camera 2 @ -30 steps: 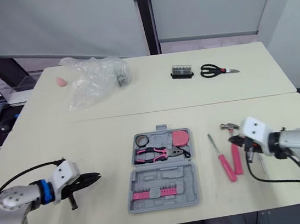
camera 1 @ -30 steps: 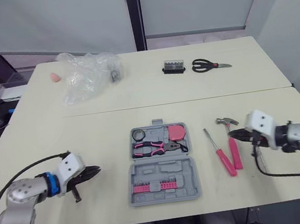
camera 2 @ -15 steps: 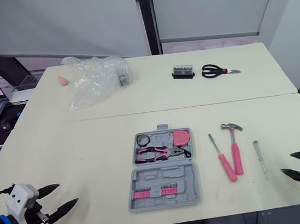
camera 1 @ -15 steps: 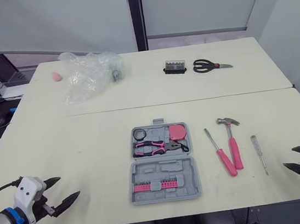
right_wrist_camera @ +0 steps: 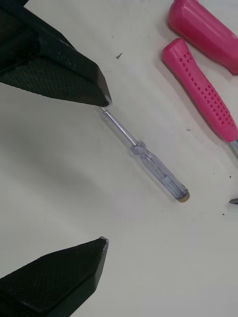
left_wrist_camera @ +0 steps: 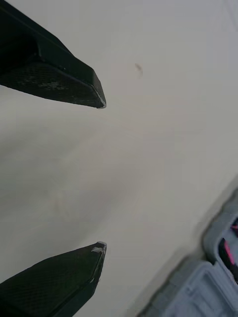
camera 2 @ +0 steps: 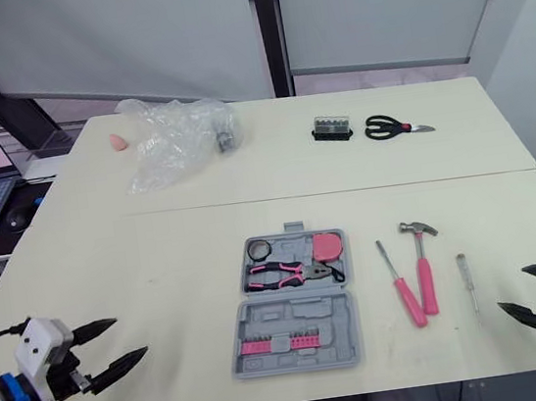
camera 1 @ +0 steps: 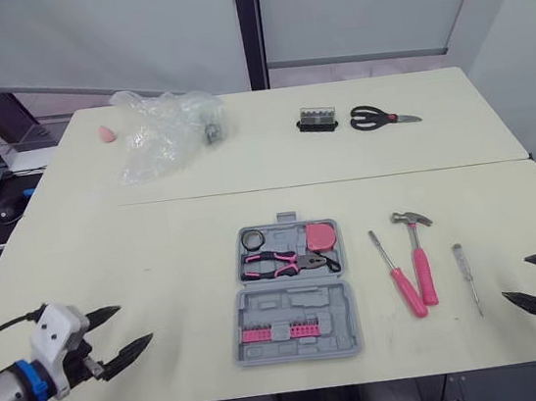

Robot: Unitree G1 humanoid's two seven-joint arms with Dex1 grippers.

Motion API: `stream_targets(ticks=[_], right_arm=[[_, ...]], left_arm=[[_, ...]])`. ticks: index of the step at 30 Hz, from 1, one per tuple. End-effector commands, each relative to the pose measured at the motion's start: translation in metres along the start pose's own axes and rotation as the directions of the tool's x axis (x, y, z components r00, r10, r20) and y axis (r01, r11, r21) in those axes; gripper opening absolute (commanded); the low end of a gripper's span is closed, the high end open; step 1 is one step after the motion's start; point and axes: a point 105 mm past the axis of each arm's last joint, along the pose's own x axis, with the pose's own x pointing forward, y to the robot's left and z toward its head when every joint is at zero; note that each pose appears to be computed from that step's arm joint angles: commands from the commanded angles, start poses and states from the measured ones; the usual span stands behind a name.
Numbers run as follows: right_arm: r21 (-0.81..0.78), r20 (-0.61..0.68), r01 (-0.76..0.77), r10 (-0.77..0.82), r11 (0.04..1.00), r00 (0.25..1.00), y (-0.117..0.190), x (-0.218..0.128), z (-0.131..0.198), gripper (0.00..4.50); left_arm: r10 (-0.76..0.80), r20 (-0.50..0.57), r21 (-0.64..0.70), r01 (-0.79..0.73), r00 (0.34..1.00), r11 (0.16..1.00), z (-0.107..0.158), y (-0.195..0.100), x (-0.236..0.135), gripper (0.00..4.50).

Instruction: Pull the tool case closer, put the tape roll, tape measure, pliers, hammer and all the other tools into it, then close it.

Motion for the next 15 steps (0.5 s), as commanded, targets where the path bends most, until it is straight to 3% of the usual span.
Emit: stream_targets(ticks=[1, 8, 15], right_arm=[[0.011, 0.079, 0.034, -0.034, 0.999, 0.996, 0.004, 0.000, 0.019, 4.48], [0.090, 0.112, 0.067, -0.077, 0.994, 0.991, 0.026, 0.004, 0.025, 4.48], [0.208, 0.107, 0.183, -0.209, 0.961, 0.972, 0.040, 0.023, 0.022, 4.48]], left_arm=[[-0.184, 0.090, 0.107, 0.174, 0.979, 0.979, 0.043, -0.027, 0.027, 4.50], [-0.487, 0.133, 0.236, 0.449, 0.863, 0.861, 0.093, -0.073, 0.044, 4.50], [-0.640, 0.143, 0.344, 0.569, 0.755, 0.747, 0.107, -0.097, 0.049, 4.50]])
